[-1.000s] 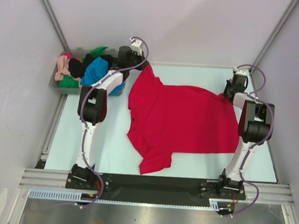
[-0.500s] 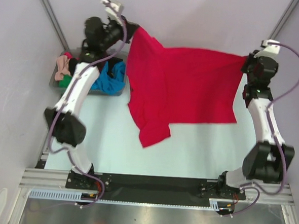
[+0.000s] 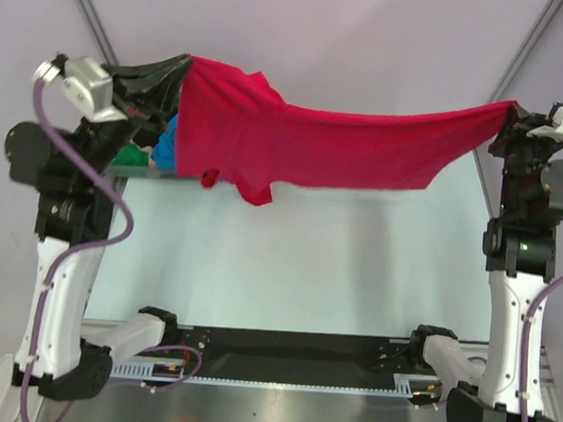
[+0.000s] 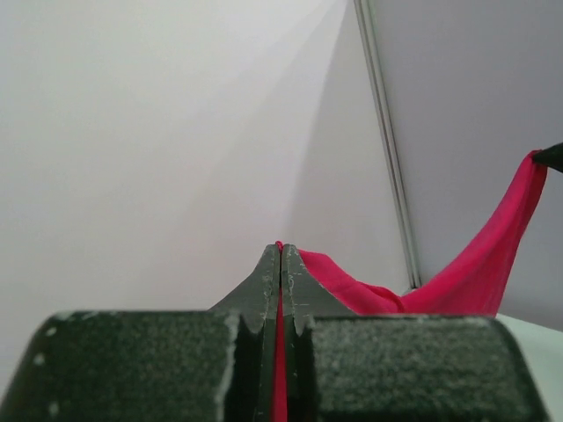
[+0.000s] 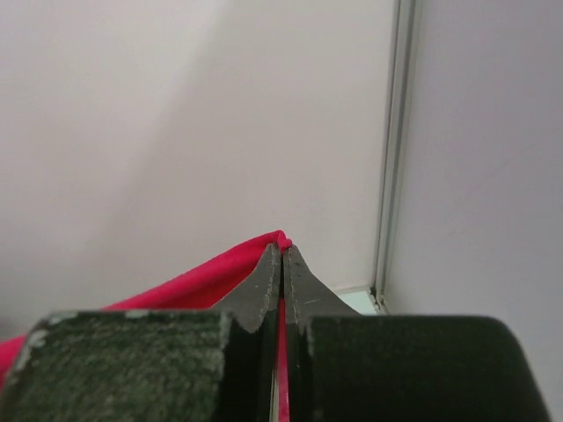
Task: Fold and stack the t-shirts
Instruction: Flatten the tshirt out
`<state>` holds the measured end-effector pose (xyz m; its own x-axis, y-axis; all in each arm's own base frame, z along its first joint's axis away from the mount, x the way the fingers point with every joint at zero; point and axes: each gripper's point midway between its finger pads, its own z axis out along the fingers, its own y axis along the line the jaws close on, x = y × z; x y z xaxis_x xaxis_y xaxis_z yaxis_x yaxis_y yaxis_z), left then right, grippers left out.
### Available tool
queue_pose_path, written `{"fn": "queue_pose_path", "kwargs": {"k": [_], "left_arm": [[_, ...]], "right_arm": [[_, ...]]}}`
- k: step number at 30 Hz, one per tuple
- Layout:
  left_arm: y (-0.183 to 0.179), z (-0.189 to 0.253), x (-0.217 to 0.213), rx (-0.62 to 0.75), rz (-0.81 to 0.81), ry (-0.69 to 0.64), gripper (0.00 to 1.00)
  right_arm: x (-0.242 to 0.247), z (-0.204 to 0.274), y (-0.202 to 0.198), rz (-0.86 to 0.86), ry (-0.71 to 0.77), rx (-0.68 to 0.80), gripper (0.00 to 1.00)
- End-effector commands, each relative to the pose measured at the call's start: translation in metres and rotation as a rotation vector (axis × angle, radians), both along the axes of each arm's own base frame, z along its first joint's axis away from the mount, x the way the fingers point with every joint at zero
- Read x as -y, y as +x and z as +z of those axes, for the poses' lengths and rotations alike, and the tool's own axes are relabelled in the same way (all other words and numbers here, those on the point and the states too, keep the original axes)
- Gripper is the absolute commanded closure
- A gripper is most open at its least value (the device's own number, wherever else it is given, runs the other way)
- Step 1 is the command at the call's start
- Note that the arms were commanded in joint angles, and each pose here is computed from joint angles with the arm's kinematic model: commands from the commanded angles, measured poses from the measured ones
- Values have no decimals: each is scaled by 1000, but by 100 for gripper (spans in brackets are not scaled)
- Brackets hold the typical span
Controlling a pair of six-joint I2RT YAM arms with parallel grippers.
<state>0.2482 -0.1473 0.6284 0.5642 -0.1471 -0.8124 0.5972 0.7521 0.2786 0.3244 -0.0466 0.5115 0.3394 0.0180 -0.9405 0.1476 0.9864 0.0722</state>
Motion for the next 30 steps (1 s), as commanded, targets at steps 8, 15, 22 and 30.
{"fn": "queue_pose_path", "kwargs": {"k": [8, 15, 22, 30], "left_arm": [[-88, 56, -40, 166, 126, -54, 100], [11, 22, -6, -23, 42, -23, 100], [147, -80, 43, -280, -75, 39, 100], [245, -277, 94, -575, -279, 91, 98]], "right_arm": [[9, 50, -84, -116, -75, 24, 100], [22, 7, -25, -141, -79, -154, 100], [30, -104, 61, -111, -55, -360, 100], [37, -272, 135, -92, 30, -552, 100]]}}
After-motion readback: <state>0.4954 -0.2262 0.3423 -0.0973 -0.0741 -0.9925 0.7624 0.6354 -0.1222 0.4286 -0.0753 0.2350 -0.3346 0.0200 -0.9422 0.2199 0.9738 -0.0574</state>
